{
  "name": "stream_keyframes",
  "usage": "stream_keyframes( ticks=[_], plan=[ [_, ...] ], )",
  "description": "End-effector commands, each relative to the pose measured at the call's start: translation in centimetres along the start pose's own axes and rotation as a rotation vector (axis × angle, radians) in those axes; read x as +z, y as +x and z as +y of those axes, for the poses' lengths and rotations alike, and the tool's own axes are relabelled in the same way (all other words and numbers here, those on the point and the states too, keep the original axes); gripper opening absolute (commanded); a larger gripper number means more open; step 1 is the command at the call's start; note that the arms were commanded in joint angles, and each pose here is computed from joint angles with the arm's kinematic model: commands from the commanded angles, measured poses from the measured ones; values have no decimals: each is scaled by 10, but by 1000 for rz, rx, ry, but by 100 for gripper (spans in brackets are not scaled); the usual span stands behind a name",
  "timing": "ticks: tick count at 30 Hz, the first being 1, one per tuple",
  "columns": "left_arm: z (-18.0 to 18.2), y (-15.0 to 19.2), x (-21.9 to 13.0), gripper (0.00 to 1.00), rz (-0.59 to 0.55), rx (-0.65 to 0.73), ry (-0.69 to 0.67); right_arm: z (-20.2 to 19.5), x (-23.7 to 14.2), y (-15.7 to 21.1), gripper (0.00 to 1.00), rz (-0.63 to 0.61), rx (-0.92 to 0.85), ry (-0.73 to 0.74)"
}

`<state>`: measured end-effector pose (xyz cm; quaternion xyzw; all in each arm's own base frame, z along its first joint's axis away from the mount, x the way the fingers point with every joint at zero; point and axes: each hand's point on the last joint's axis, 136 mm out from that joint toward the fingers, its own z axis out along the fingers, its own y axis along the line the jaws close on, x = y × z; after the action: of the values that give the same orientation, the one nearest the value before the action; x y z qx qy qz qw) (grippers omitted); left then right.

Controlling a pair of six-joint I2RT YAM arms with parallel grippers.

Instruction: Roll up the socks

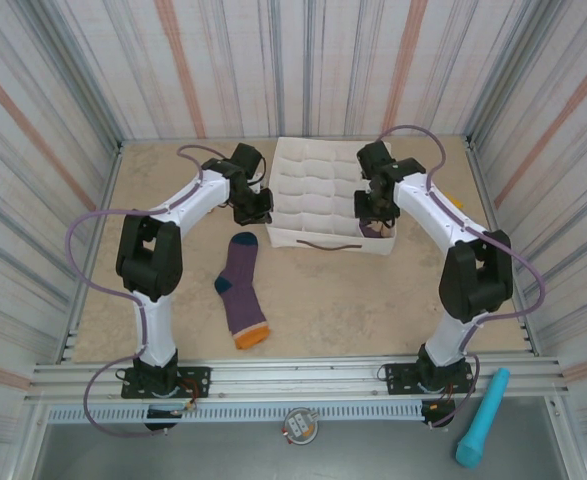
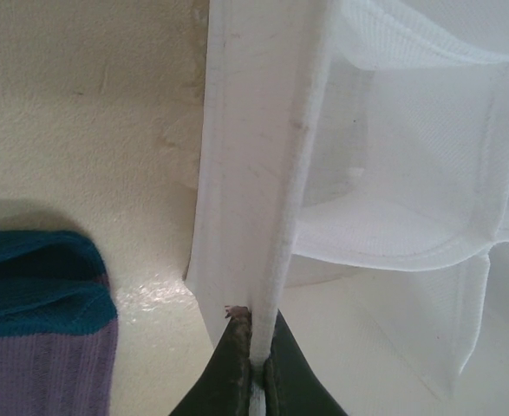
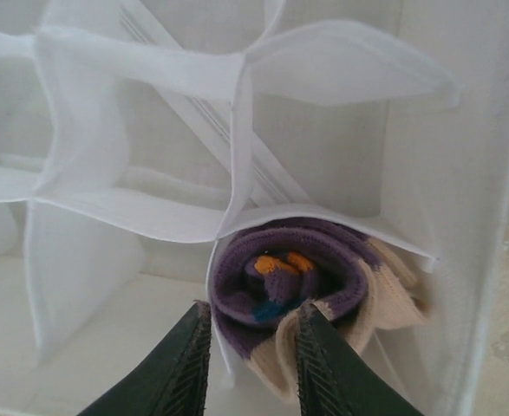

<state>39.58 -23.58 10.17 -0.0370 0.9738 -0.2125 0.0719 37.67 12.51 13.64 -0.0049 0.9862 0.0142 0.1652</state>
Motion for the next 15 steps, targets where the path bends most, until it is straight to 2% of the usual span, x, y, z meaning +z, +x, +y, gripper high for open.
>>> stream_keyframes(
  ticks=[1, 9, 15],
  plan=[
    [1, 14, 11, 0, 63, -70, 14, -13, 10, 9, 29, 26, 40, 47],
    [-1, 12, 16, 0, 62, -101, 26, -32, 12, 17, 28, 22, 74, 66],
    [-6, 9, 22, 0, 68, -116, 47, -19, -7, -5, 37, -41, 40, 3]
  ],
)
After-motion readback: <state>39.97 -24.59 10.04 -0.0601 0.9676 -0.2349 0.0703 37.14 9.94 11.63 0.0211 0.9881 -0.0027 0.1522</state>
